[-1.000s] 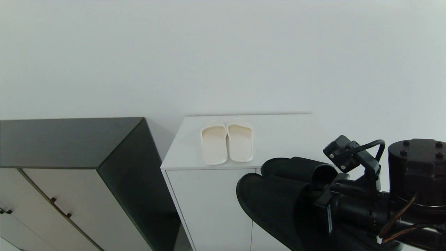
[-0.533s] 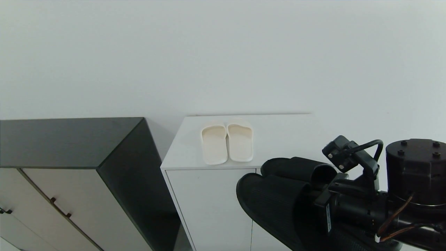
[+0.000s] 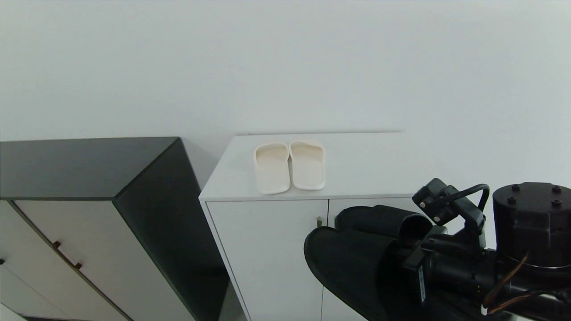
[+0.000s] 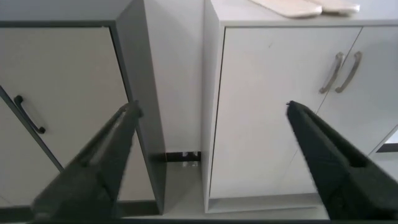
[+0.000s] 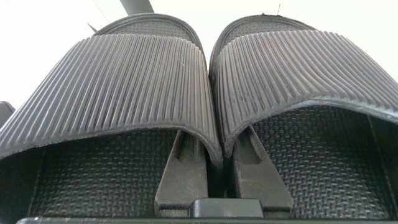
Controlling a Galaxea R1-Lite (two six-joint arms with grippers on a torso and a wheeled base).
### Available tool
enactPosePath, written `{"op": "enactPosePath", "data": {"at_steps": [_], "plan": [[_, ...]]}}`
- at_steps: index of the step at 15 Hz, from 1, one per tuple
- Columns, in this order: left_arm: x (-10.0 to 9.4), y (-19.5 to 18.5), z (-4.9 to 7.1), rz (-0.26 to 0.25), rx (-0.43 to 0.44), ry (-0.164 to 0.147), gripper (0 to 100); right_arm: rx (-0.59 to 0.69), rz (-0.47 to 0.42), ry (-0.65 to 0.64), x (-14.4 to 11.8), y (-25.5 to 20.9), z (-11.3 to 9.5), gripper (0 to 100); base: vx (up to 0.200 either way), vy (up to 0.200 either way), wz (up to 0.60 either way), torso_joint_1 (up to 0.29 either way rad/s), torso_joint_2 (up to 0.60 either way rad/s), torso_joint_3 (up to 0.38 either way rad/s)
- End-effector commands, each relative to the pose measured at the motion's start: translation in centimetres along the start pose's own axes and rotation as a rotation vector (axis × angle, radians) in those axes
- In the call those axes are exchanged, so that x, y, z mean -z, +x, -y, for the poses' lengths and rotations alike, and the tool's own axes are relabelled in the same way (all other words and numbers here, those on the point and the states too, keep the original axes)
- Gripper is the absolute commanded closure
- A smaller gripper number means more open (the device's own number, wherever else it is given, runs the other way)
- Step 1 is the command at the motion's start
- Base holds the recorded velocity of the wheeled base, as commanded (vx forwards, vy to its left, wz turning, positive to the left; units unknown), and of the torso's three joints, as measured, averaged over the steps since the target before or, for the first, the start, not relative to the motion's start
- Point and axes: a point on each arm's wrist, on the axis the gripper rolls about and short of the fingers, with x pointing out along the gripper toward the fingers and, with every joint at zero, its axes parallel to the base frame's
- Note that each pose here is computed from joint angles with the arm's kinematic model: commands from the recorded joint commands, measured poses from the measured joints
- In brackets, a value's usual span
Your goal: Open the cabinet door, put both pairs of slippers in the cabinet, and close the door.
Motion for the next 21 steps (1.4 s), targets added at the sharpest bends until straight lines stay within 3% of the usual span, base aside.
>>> {"op": "enactPosePath", "data": {"at_steps": [1,12,14,16,18,19,20,21], "plan": [[0.0,0.0,0.0,0.001,-0.001,0.000,0,-0.002,0.000,-0.001,0.0,0.0,0.0,100,0.000,0.000,0.00,-0.232,0.55,0.310],[0.0,0.0,0.0,-0.003,0.006,0.008,0,-0.008,-0.025,-0.003,0.8,-0.1,-0.1,100,0.000,0.000,0.00,-0.208,0.52,0.320],[0.0,0.0,0.0,-0.003,0.019,0.031,0,-0.009,-0.027,-0.003,0.9,-0.2,-0.1,100,0.000,0.000,0.00,-0.161,0.49,0.320],[0.0,0.1,0.0,-0.012,0.019,0.031,0,-0.010,-0.026,-0.004,0.9,-0.2,-0.2,100,0.000,0.000,0.00,-0.161,0.49,0.327],[-0.2,0.2,0.0,-0.030,0.025,0.069,0,-0.013,-0.027,-0.005,0.9,-0.2,-0.3,100,0.000,0.000,0.00,-0.134,0.48,0.334],[-0.9,0.6,0.1,-0.053,0.034,0.093,0,-0.013,-0.029,-0.005,1.0,-0.2,-0.3,100,0.000,0.000,0.00,-0.110,0.46,0.339],[-3.9,0.9,0.2,-0.014,0.075,0.073,0,-0.013,-0.032,-0.005,1.0,-0.1,-0.3,100,0.000,0.000,0.00,-0.115,0.45,0.330],[-6.7,1.8,0.3,-0.021,0.148,0.010,0,-0.013,-0.027,-0.005,0.9,-0.2,-0.3,100,0.000,0.000,0.00,-0.115,0.45,0.349]]}}
